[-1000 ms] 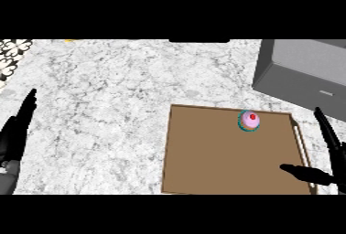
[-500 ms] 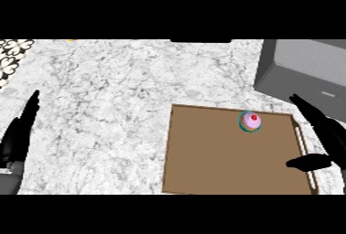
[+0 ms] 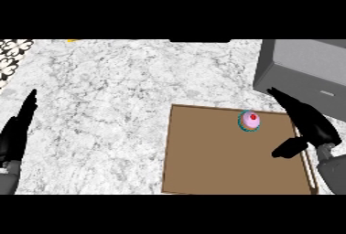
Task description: Pick the cupcake from the tray and place it in the cardboard box
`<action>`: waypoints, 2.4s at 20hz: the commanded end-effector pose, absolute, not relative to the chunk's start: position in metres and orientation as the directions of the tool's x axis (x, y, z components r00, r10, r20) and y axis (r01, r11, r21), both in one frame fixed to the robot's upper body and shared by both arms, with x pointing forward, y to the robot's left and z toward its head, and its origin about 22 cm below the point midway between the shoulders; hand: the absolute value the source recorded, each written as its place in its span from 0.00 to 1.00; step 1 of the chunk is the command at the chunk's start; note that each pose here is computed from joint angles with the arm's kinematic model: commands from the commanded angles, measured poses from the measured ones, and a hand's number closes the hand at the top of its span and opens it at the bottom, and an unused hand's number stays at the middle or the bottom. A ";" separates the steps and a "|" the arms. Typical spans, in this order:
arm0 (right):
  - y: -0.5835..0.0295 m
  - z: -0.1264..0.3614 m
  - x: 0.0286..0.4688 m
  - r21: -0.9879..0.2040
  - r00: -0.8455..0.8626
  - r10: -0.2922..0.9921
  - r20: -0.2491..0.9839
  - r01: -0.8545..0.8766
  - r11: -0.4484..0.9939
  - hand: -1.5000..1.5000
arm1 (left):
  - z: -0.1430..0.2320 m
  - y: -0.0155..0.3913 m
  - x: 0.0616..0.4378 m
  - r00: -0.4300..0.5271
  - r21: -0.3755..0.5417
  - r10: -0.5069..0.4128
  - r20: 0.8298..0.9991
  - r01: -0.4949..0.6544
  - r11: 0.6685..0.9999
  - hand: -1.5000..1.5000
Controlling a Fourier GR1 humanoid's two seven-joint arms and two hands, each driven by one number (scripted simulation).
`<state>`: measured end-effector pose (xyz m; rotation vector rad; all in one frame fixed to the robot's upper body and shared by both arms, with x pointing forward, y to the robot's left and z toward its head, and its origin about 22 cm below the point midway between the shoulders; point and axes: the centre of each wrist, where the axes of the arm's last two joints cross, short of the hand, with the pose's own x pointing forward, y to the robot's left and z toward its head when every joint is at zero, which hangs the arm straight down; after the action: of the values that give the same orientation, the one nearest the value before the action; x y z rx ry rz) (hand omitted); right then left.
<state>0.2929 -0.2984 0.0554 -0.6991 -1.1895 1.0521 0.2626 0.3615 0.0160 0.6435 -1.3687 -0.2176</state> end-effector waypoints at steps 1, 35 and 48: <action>-0.287 0.047 0.294 -0.882 0.041 0.937 0.347 -0.324 0.341 0.00 | 0.016 0.349 0.272 0.220 0.556 -0.514 0.829 -0.224 0.801 0.50; -0.208 0.023 0.323 -0.865 0.050 0.939 0.340 -0.374 0.333 0.00 | 0.008 0.352 0.267 0.212 0.554 -0.514 0.831 -0.231 0.800 0.50; -0.236 0.026 0.330 -0.984 0.024 0.984 0.176 0.022 0.175 1.00 | 0.016 0.372 0.262 0.220 0.540 -0.498 0.839 -0.214 0.814 0.50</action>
<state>0.3292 -0.2298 0.0190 -0.9901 -1.2378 1.0842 0.2607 0.3616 0.0105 0.6438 -1.3666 -0.2137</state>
